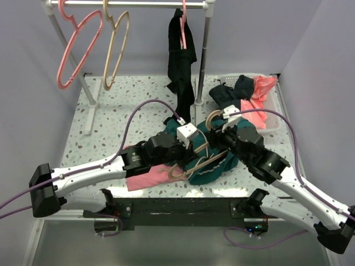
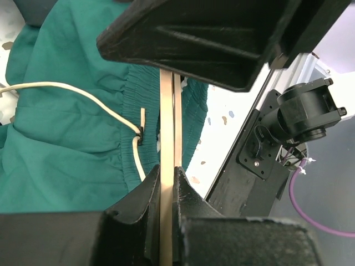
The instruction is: Place the shorts on the hanger
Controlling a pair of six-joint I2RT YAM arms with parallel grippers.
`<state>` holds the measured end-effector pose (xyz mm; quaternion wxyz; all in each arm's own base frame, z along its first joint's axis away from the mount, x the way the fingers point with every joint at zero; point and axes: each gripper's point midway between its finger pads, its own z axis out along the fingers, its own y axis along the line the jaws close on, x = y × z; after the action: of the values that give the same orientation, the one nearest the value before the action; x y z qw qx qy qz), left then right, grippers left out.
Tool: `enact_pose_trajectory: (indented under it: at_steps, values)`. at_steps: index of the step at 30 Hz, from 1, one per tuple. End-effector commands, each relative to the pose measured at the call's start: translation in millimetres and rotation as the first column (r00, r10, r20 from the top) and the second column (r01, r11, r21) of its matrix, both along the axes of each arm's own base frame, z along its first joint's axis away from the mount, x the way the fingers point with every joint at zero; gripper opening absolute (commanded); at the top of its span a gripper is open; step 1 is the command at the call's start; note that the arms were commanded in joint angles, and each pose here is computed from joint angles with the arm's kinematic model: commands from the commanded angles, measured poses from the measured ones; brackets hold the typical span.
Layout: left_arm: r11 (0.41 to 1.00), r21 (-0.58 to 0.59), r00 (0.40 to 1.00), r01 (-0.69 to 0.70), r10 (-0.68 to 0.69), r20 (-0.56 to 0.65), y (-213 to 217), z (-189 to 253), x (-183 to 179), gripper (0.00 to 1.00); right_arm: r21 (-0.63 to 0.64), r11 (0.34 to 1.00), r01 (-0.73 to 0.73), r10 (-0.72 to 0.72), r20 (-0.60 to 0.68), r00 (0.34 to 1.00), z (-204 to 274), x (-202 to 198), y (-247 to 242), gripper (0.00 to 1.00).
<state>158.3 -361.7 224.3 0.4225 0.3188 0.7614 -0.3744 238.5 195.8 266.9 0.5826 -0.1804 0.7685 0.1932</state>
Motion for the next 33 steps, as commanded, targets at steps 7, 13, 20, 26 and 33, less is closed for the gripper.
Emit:
enact_pose_trajectory:
  at_steps: [7, 13, 20, 26, 33]
  values:
    - [0.994, -0.107, 1.000, -0.007, 0.005, -0.027, -15.6, 40.0, 4.6, 0.17, 0.025, 0.997, 0.077, -0.078, 0.058, 0.995, 5.1, 8.4, -11.4, 0.04]
    - [0.994, -0.097, 0.996, -0.049, 0.041, -0.080, -5.7, 39.2, 12.3, 0.41, 0.017, 0.996, 0.086, -0.087, 0.075, 0.993, 5.7, 7.6, -16.2, 0.00]
    - [0.984, 0.002, 0.976, -0.178, 0.177, -0.124, 46.8, 24.8, 21.0, 0.55, 0.023, 0.997, 0.073, -0.075, 0.099, 0.992, 9.5, 4.8, -18.2, 0.00]
    - [0.962, 0.009, 0.951, -0.271, 0.269, -0.151, 102.9, 17.1, 19.6, 0.52, 0.026, 0.995, 0.096, -0.098, 0.095, 0.991, 10.0, 4.9, -22.5, 0.00]
    - [0.993, -0.040, 0.982, -0.110, 0.103, -0.159, 116.5, 6.6, -25.9, 0.44, 0.012, 0.989, 0.151, -0.151, 0.070, 0.986, 6.3, 12.5, -25.7, 0.00]
